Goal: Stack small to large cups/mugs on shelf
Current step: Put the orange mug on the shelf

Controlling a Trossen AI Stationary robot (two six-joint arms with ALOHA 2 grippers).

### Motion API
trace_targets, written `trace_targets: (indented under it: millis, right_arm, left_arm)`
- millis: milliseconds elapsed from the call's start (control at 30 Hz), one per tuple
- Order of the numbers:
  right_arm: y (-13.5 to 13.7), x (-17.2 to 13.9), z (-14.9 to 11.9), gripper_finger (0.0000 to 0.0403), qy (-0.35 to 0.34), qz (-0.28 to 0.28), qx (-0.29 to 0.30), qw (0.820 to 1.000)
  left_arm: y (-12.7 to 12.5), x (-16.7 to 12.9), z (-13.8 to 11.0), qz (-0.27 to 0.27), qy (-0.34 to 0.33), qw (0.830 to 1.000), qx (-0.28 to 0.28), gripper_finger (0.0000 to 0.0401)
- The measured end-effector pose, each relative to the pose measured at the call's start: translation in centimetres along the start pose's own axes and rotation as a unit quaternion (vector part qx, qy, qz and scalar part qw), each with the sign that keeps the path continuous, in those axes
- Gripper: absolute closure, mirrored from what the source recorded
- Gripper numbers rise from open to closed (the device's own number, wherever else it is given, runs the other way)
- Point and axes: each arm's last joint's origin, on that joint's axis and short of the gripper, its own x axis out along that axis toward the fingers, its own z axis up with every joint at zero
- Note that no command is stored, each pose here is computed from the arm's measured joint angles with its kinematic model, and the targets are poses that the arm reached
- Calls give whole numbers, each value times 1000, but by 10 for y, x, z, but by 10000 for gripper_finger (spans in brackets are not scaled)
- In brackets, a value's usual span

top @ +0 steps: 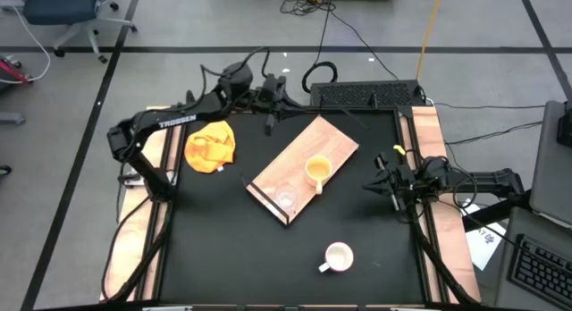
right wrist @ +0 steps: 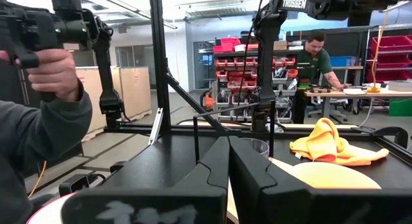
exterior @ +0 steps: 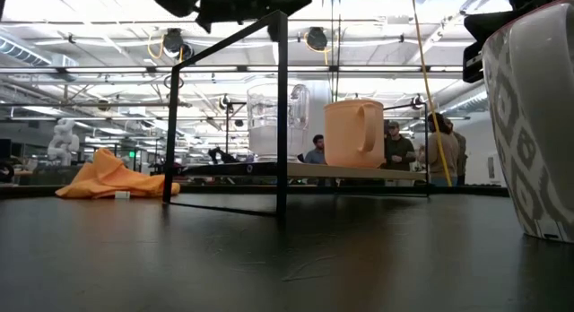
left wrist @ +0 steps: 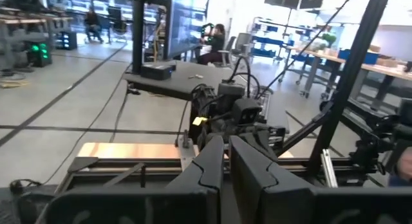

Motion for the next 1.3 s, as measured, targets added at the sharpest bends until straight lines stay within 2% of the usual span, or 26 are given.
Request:
trace_targets:
  millis: [633, 833, 1067, 1167, 1300]
  right_arm:
    - [0, 0, 0, 403, 2, 0, -9, 1000]
    - [0, 0, -1, 403, 3, 0, -12, 1000]
    - [0, 0, -1, 403, 6, 0, -9, 1000]
    - [0, 0, -1, 403, 7, 0, -9, 1000]
    - [0, 0, -2, 403, 10, -1, -7, 1000]
  left_arm:
    - [-7, 17, 4, -14, -1, 1000, 12, 375]
    - [3, 35, 9, -26, -8, 1000, 12, 375]
    - [27, 62, 3, -58, 30, 997, -42, 375]
    - [35, 71, -3, -83, 73, 991, -76, 375]
    - [38, 75, -3, -85, 132, 983, -90, 375]
